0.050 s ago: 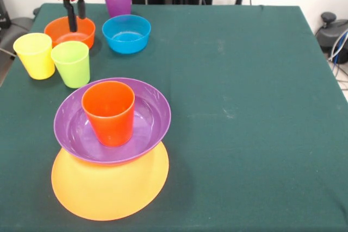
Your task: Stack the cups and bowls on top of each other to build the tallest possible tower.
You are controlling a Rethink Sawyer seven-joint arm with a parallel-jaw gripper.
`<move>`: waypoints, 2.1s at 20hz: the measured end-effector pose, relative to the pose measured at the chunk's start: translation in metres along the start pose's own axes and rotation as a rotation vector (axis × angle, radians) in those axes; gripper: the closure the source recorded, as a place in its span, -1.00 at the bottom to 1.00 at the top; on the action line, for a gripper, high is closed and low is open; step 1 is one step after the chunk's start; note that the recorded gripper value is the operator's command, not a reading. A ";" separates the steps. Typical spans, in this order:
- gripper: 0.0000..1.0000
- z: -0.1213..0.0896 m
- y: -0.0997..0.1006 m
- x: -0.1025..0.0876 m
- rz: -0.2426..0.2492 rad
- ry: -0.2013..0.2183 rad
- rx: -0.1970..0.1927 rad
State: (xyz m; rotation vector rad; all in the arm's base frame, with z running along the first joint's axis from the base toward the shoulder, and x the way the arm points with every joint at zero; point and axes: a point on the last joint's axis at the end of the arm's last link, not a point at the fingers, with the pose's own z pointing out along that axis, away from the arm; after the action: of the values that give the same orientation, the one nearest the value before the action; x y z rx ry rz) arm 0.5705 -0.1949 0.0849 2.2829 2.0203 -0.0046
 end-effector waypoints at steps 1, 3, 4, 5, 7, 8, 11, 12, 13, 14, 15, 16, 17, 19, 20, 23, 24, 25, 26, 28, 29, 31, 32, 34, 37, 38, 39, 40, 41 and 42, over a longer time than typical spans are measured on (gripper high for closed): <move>-1.00 0.002 -0.001 0.002 -0.004 0.003 0.001; -1.00 0.007 -0.005 0.014 -0.020 0.017 0.004; -1.00 0.009 -0.007 0.017 -0.023 0.022 0.005; -1.00 0.011 -0.009 0.021 -0.027 0.026 0.006; -1.00 0.016 -0.011 0.027 -0.034 0.035 0.007; -1.00 0.021 -0.014 0.033 -0.041 0.043 0.008; -1.00 0.031 -0.019 0.043 -0.053 0.056 0.004; -1.00 0.036 -0.021 0.047 -0.057 0.061 0.003; -1.00 0.040 -0.023 0.050 -0.061 0.065 0.002; -1.00 0.044 -0.025 0.053 -0.064 0.069 0.001; -1.00 0.049 -0.028 0.055 -0.068 0.074 0.003; -1.00 0.055 -0.032 0.058 -0.073 0.081 0.007; -1.00 0.058 -0.035 0.059 -0.075 0.084 0.010; -1.00 0.066 -0.043 0.062 -0.084 0.094 0.023; -1.00 0.071 -0.050 0.063 -0.089 0.101 0.036; -1.00 0.077 -0.061 0.064 -0.096 0.111 0.056; -1.00 0.081 -0.070 0.063 -0.099 0.117 0.072; -1.00 0.081 -0.074 0.063 -0.101 0.119 0.077; -1.00 0.082 -0.077 0.062 -0.101 0.121 0.082; -1.00 0.082 -0.083 0.062 -0.103 0.124 0.091; -1.00 0.082 -0.087 0.063 -0.104 0.128 0.099; -1.00 0.083 -0.094 0.066 -0.107 0.134 0.109; -1.00 0.083 -0.097 0.067 -0.110 0.137 0.115; -1.00 0.083 -0.103 0.070 -0.117 0.141 0.125; -1.00 0.086 -0.109 0.072 -0.125 0.147 0.135; -1.00 0.089 -0.111 0.073 -0.127 0.151 0.139; -1.00 0.092 -0.114 0.074 -0.129 0.153 0.142; -1.00 0.100 -0.120 0.077 -0.133 0.161 0.148; -1.00 0.103 -0.123 0.078 -0.134 0.164 0.150; -1.00 0.107 -0.125 0.080 -0.135 0.167 0.151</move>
State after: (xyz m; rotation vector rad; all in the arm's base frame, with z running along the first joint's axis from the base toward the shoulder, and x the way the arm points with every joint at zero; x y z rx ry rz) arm 0.4630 -0.1088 -0.0348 2.2978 2.3294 0.0255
